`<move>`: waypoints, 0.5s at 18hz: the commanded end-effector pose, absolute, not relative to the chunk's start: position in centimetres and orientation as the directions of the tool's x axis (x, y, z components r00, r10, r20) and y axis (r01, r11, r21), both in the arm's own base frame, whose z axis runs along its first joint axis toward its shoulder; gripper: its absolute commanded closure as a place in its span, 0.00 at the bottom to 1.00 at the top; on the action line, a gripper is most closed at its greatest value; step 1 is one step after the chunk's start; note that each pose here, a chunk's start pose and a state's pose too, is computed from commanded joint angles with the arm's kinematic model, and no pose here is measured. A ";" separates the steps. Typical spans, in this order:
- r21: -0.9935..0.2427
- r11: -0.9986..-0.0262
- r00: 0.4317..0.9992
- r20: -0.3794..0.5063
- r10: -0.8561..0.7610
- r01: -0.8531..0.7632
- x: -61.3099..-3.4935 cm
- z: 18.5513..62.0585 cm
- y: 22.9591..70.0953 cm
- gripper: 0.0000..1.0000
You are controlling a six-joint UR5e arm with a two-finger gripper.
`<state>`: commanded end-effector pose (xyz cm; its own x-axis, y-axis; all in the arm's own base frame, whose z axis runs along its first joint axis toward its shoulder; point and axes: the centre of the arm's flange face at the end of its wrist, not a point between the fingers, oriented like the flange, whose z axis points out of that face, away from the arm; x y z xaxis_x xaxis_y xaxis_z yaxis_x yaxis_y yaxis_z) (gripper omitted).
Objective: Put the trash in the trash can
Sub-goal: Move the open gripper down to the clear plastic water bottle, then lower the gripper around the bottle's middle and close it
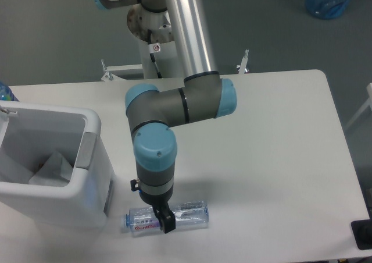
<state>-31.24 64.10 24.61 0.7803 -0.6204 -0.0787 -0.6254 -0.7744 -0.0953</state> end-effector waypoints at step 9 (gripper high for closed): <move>-0.066 -0.781 0.784 -0.065 -0.617 -0.621 -30.3 21.9 65.7 0.00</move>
<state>-30.31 65.66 21.94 0.7840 -0.6173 -0.0654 -0.6206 -0.7813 -0.0665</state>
